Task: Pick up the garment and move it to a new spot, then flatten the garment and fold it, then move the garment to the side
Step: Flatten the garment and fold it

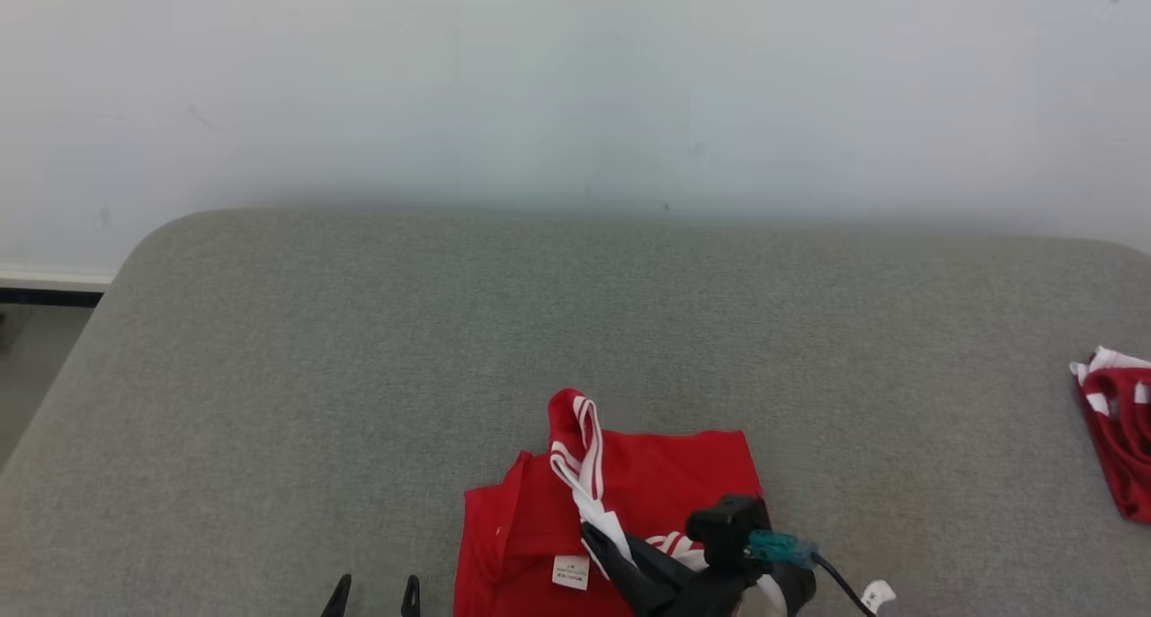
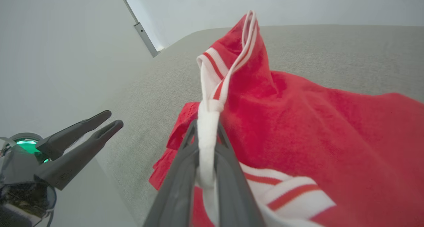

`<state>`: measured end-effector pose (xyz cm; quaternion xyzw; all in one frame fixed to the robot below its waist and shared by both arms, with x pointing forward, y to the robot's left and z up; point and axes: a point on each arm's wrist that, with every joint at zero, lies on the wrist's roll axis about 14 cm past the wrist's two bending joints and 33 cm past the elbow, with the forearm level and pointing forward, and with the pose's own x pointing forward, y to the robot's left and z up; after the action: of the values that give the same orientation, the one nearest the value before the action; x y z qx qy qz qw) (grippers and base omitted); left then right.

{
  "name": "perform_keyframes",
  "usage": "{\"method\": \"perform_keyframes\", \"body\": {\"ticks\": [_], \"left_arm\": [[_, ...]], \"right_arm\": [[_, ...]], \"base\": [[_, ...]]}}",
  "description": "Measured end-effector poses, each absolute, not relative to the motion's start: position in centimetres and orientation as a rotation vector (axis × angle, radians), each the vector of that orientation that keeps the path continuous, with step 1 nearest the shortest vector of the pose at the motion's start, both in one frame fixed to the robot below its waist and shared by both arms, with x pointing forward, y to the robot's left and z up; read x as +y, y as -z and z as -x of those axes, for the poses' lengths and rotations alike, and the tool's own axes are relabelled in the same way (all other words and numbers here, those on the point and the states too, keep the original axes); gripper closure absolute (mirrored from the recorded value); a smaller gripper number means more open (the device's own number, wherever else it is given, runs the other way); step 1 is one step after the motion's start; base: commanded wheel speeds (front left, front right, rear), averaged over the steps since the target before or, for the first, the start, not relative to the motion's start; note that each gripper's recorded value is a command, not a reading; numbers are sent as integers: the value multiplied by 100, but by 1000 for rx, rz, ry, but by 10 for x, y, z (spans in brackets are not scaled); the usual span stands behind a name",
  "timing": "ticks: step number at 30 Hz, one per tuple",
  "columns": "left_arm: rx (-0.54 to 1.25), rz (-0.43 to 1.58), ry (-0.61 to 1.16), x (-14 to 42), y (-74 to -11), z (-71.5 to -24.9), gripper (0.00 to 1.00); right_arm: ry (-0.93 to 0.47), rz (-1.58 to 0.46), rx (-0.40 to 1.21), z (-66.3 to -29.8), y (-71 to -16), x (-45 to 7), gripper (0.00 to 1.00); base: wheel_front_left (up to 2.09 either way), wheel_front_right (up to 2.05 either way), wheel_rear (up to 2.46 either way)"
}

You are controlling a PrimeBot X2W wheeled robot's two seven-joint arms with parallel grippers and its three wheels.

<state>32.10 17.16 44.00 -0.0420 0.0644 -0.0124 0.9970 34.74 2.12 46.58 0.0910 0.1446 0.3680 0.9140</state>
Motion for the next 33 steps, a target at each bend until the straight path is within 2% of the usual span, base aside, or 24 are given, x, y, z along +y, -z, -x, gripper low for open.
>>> {"method": "perform_keyframes", "body": {"ticks": [12, 13, 14, 23, 28, 33], "left_arm": [[135, 93, -53, 194, -436, -300, 0], [135, 93, -59, 195, -436, -299, 0], [135, 93, -67, 197, -436, -298, 0], [127, 86, -57, 193, -439, -308, 0], [115, 80, -32, 187, -444, -319, 0], [100, 72, -4, 179, -449, -330, 0]], "right_arm": [[-858, -124, 310, -353, -456, 70, 100], [-858, -125, 309, -354, -455, 71, 78], [-856, -127, 305, -355, -454, 73, 0], [-709, -171, 218, -388, -468, 38, 0], [-560, -171, 123, -414, -487, -12, 0], [-414, -130, 79, -414, -485, -67, 0]], "base": [[0, 0, 0], [0, 0, 0], [0, 0, 0], [0, 0, 0], [0, 0, 0], [0, 0, 0]]}}
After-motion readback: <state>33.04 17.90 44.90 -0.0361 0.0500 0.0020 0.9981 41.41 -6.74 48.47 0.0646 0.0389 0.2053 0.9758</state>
